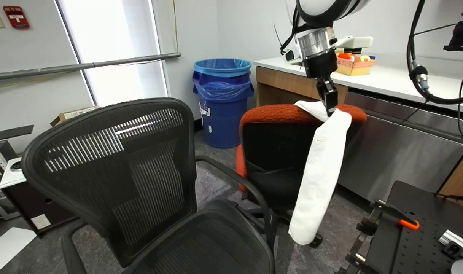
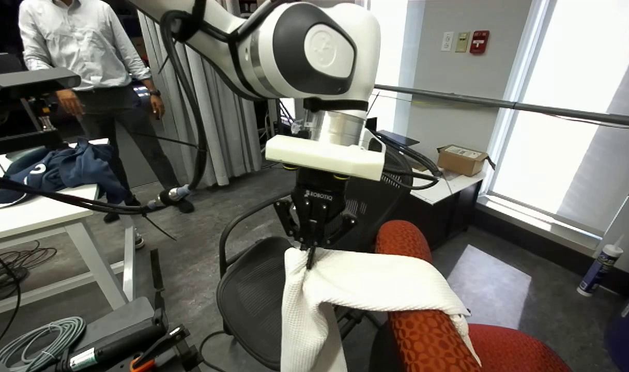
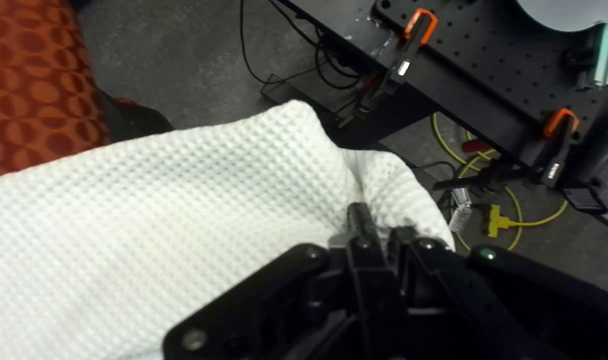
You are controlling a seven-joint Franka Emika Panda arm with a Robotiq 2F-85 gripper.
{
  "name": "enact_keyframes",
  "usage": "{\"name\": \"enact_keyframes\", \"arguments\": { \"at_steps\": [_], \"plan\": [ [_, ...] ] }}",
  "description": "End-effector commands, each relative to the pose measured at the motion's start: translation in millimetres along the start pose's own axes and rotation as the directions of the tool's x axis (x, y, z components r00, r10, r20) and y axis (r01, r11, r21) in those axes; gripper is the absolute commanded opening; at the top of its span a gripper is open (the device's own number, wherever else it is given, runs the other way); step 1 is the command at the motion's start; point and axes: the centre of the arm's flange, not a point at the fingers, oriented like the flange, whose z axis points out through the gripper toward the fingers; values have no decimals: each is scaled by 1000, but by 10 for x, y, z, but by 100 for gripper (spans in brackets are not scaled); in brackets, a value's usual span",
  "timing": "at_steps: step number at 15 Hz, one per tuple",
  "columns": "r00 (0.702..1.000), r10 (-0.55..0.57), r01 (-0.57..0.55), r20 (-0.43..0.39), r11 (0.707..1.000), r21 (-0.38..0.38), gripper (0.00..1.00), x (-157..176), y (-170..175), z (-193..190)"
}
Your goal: Remove the white towel from the backrest of the brown chair and place it on the seat of the black chair
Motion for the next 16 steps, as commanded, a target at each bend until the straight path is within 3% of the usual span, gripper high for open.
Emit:
{"name": "enact_keyframes", "arguments": {
  "at_steps": [1, 7, 10, 16],
  "plan": [
    [990, -80, 87, -113, 994, 62, 0, -171, -477, 5],
    [964, -165, 191, -208, 975, 110, 0, -161, -850, -65],
    [958, -218, 237, -186, 968, 86, 0, -167, -1197, -267],
    [926, -313, 326, -213, 945, 28, 0, 3, -1825, 180]
  ]
}}
